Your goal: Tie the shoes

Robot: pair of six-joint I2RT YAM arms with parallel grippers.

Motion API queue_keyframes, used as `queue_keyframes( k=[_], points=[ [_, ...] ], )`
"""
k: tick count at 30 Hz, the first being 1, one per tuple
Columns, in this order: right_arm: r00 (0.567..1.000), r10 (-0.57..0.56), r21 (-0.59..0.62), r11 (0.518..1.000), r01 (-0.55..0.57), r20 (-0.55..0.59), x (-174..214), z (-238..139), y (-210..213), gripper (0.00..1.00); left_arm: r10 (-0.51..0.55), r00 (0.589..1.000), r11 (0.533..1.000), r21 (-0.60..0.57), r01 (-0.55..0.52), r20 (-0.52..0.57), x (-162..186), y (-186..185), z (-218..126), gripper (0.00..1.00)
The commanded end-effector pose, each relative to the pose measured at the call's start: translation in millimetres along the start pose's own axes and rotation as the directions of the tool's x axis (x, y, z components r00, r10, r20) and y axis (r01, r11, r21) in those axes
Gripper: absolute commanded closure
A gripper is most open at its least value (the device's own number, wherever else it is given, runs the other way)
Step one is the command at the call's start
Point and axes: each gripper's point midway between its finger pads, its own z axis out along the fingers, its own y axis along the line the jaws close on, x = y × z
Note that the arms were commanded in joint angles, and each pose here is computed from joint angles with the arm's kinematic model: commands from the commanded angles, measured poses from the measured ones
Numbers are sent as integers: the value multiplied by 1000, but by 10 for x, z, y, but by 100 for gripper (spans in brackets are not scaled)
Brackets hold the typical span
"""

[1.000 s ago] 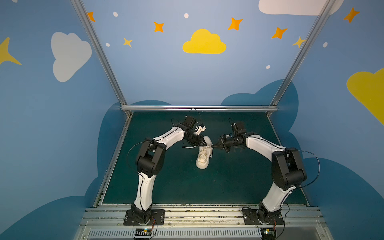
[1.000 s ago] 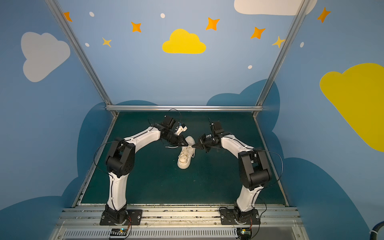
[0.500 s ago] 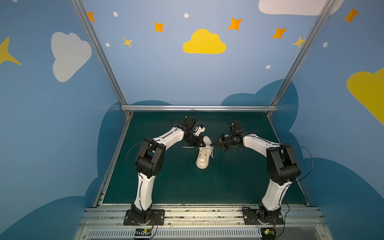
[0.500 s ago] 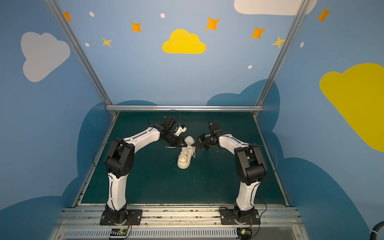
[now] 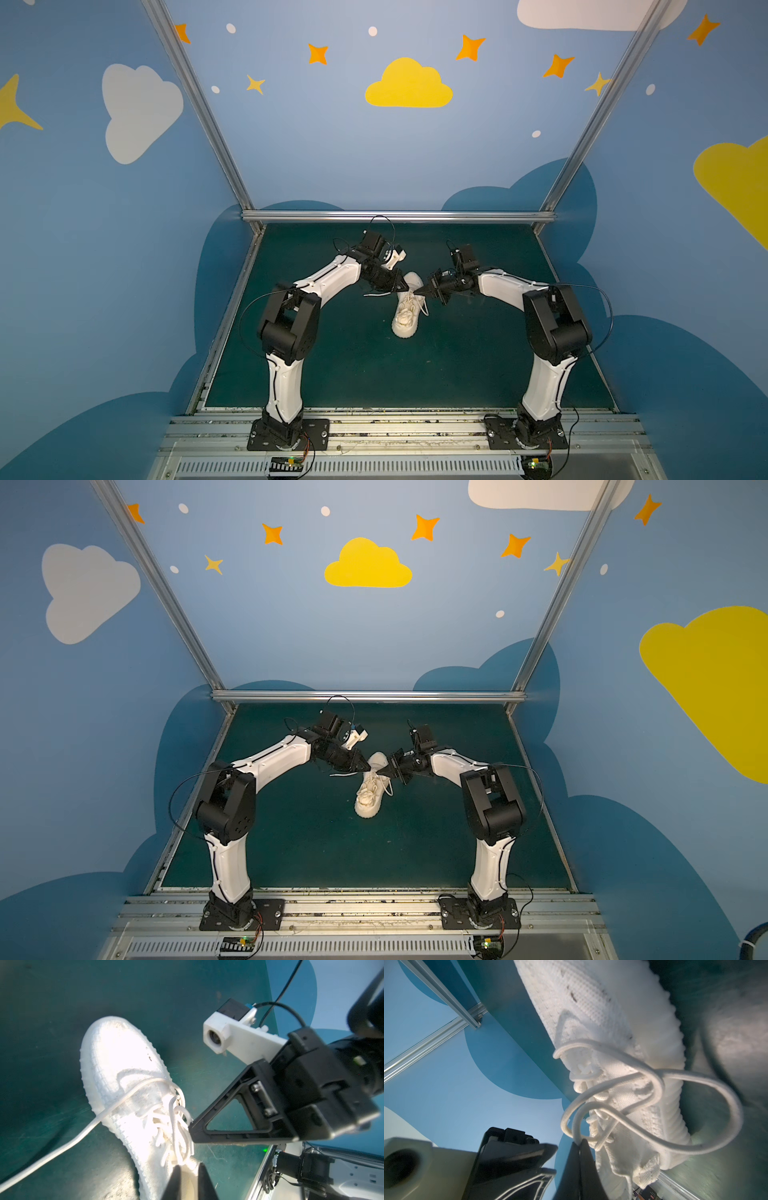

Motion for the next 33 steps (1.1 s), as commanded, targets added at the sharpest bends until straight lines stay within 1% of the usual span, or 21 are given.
queue_keyframes(
  k=[1, 3, 7, 9, 18, 26, 33],
  points=[
    [1000, -1, -14, 1000, 1, -6, -22, 44, 26, 100, -60, 998, 998, 33, 60, 4, -24, 43, 10, 77],
    [1000, 2, -17, 1000, -2, 0, -48, 46, 26, 100, -95, 995, 994, 47, 94, 24, -59, 108, 28, 76],
    [1000, 3, -8, 1000, -3, 10, -76, 57, 20, 100, -114, 992, 992, 65, 110, 52, -120, 134, -5, 77],
    [1000, 8, 4, 1000, -8, 13, -88, 67, -18, 100, -129, 991, 990, 70, 126, 45, -112, 164, -1, 78],
    [1000, 14, 6, 1000, -14, -8, -118, 186, -57, 100, -171, 985, 983, 61, 170, 0, -34, 291, 96, 79],
    [999, -2, -17, 1000, 1, -41, -80, 310, 35, 100, -185, 983, 980, 68, 185, -16, -3, 314, 141, 81],
    [998, -13, -72, 997, 9, -61, -56, 374, 131, 100, -169, 986, 981, 93, 169, -3, 8, 265, 118, 79]
  ],
)
